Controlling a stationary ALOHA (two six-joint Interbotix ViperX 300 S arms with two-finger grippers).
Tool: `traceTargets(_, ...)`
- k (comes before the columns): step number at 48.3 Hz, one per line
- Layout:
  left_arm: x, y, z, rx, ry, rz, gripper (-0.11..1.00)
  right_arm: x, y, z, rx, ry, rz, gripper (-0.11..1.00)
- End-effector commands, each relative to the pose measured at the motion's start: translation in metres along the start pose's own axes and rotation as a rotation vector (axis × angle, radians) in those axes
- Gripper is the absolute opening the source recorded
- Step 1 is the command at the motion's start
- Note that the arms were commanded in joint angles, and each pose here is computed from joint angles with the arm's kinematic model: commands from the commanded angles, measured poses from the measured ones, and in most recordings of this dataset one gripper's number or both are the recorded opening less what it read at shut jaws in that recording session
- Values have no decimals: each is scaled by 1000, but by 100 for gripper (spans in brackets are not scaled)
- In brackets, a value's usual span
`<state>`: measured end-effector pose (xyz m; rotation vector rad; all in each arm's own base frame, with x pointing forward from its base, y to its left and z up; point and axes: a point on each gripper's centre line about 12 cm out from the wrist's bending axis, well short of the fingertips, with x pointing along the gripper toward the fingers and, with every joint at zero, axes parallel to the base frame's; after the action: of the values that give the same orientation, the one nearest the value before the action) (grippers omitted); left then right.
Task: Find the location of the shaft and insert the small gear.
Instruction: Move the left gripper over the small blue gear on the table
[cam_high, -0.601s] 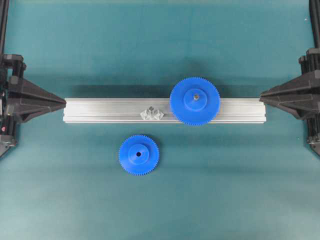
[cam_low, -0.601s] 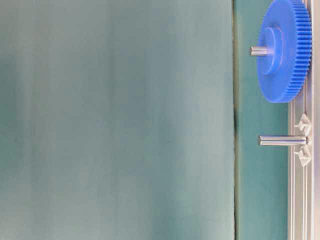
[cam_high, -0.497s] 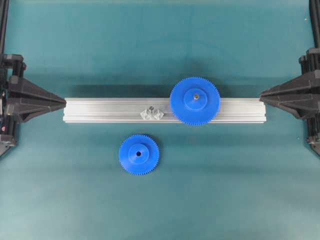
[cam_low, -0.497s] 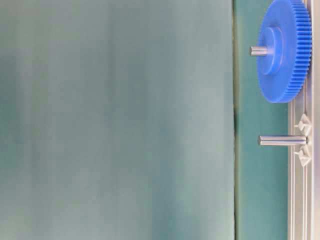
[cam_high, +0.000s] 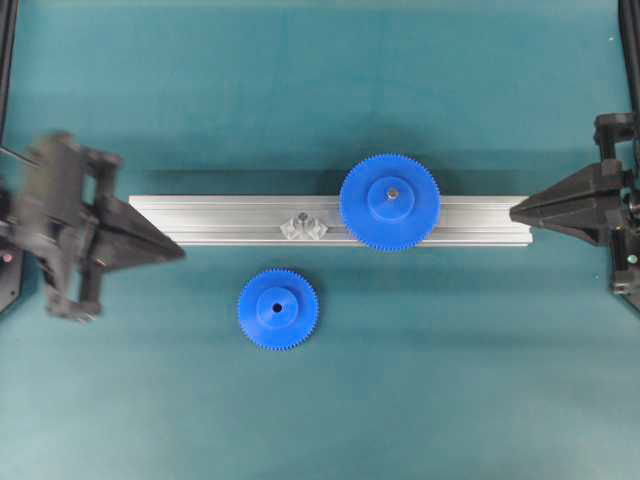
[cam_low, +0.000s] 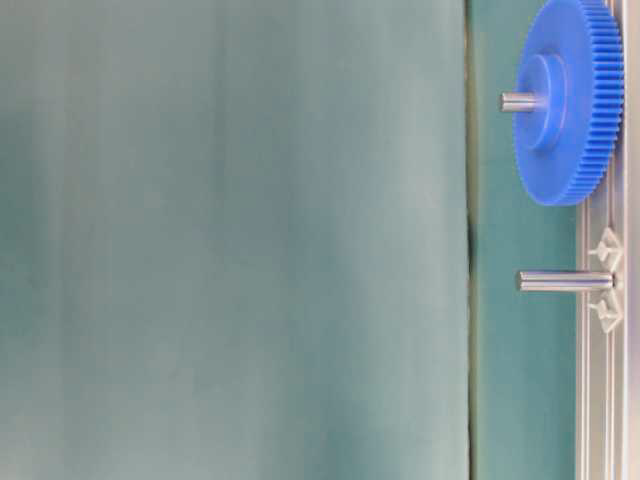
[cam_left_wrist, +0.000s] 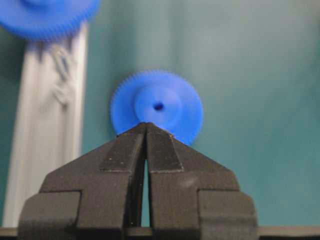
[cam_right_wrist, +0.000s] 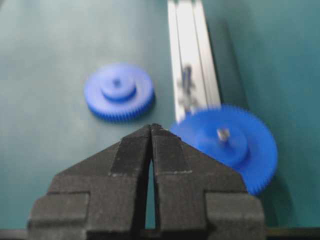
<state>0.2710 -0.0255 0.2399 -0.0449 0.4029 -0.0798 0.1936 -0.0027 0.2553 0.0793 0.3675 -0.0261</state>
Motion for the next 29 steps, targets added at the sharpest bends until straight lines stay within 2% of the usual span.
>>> traceTargets(1,15,-3,10,3,8,-7,-1,1,-2,6,11,5,-13,5)
traceTargets(14,69,-4,2,8,161,1,-1,0,-15,5,20,18,-73,5)
traceTargets(21,90,-4,-5,13,249,5,0,-1,-17,3,24,34,-84,5)
traceTargets(25,99,-5,-8,14,284,6,8,-1,-17,1,24,49,-84,5)
traceTargets(29,106,-6,-10,16,301,5,29,-2,-17,0,25,58,-85,5)
